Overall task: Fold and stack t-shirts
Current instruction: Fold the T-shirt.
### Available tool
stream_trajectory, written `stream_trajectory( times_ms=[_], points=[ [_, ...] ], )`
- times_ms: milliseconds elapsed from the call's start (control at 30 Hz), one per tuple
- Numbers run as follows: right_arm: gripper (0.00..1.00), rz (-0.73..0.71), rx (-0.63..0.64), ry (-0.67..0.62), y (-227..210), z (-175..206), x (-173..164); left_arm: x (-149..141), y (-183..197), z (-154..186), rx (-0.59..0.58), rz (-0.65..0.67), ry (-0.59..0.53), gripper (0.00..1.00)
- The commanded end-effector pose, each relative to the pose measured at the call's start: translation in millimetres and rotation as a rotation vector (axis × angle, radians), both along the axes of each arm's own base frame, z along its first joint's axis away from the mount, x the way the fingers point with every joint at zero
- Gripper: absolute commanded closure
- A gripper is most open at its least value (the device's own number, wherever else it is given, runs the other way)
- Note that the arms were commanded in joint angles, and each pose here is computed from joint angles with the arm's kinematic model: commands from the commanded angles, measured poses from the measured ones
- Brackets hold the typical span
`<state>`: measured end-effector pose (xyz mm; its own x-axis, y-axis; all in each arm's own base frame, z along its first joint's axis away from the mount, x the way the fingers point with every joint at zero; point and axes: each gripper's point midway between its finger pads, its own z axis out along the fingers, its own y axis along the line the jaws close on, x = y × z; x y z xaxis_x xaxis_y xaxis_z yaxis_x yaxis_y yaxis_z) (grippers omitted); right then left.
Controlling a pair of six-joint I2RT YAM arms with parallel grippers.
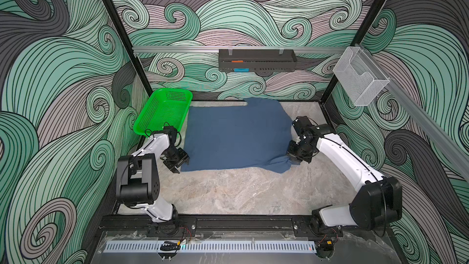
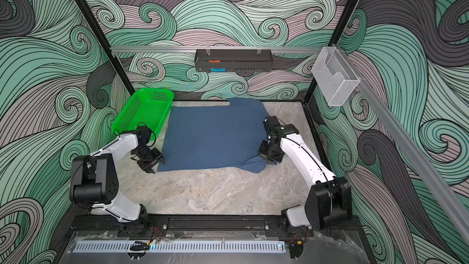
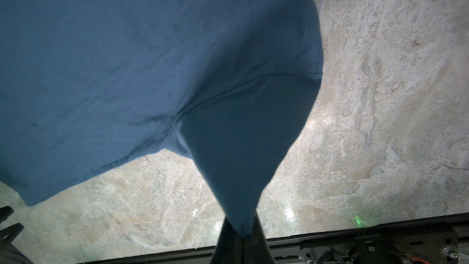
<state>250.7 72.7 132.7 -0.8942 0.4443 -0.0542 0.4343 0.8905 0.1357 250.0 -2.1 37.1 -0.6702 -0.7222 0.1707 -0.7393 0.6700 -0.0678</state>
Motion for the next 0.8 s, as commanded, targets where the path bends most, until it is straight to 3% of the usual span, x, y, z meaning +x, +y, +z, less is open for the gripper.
stream_trajectory(
  times_ms=[0,233,433,600,667,767],
  points=[
    [1.00,-0.004,0.010,-0.014,-4.8,4.1,0.4,3.2,3.7,-14.5,-0.006,-0.011,0.006,0.48],
    [1.00,-0.023,0.026,-0.011,-8.0,4.7,5.8,-3.8,2.2,-44.9,-0.019,-0.019,0.027,0.54],
    [1.00,-0.018,0.037,-0.029,-9.0,9.9,6.7,6.0,16.7,-56.1,0.050,-0.024,0.012,0.55],
    [1.00,-0.016,0.050,-0.045,-10.6,16.0,2.9,13.5,30.0,-50.8,0.107,-0.025,-0.009,0.72],
    [1.00,-0.015,0.051,-0.058,-11.9,20.0,2.1,17.2,31.1,-50.8,0.108,-0.040,-0.018,1.00],
    [1.00,-0.013,0.050,-0.053,-12.9,20.8,-0.4,18.4,22.6,-52.8,0.061,-0.063,-0.020,1.00]
  ],
)
